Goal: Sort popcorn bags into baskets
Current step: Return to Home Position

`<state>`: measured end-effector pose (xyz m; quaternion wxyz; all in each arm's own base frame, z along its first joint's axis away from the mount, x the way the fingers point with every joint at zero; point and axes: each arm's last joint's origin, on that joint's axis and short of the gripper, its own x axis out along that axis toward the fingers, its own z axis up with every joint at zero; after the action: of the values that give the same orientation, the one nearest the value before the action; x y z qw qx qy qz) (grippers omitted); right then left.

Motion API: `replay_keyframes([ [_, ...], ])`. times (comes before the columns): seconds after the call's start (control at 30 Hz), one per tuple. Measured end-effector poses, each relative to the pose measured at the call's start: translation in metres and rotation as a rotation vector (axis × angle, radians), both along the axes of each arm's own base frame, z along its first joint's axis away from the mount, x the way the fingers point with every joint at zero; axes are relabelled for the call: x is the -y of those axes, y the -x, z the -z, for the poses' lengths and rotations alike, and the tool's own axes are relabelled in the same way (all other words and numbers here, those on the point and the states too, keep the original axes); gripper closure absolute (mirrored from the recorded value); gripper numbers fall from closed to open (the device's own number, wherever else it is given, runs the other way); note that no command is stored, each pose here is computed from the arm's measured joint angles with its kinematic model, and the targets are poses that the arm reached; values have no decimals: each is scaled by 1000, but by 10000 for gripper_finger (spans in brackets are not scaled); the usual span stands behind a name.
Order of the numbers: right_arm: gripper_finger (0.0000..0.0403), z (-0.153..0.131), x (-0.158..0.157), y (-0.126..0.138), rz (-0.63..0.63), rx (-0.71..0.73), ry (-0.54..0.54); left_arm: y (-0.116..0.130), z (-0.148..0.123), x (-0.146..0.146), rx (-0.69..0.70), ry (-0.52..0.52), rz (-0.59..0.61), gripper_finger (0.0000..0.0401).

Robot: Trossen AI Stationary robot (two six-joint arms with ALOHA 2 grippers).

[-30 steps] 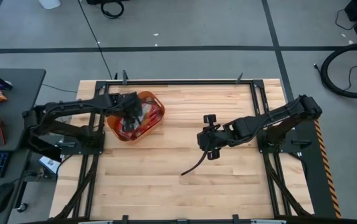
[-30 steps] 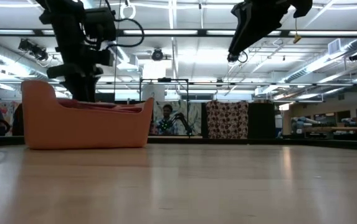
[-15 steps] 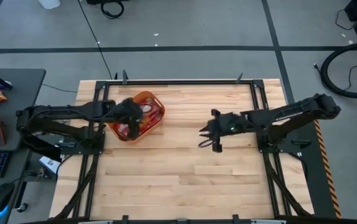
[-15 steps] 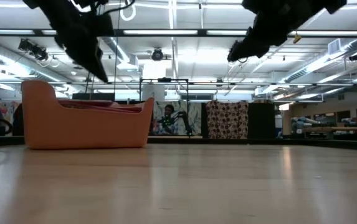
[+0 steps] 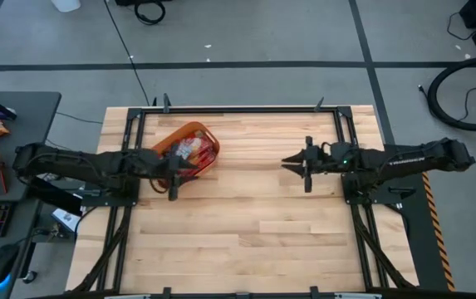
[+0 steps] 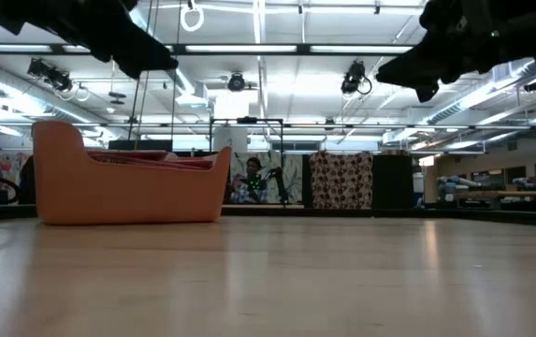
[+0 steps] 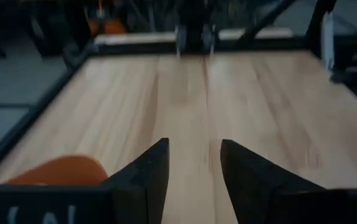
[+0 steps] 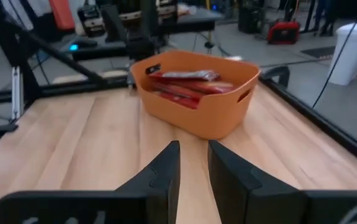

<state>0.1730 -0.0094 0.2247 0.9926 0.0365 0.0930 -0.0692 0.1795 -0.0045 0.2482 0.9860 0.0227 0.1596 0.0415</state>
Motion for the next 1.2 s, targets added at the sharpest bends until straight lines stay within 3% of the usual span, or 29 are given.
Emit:
replay_keyframes([
  [0.53, 316, 37, 12, 38, 53, 108, -79, 43, 38, 0, 400, -97, 78, 253],
  [0.8, 316, 63, 12, 51, 59, 144, -50, 60, 60, -1, 446, -41, 70, 253],
  [1.0, 316, 57, 12, 54, 66, 205, -64, 69, 67, -1, 454, -25, 77, 266],
  [1.2, 316, 53, 16, 56, 181, 242, -47, 72, 64, -1, 484, 24, 87, 277],
])
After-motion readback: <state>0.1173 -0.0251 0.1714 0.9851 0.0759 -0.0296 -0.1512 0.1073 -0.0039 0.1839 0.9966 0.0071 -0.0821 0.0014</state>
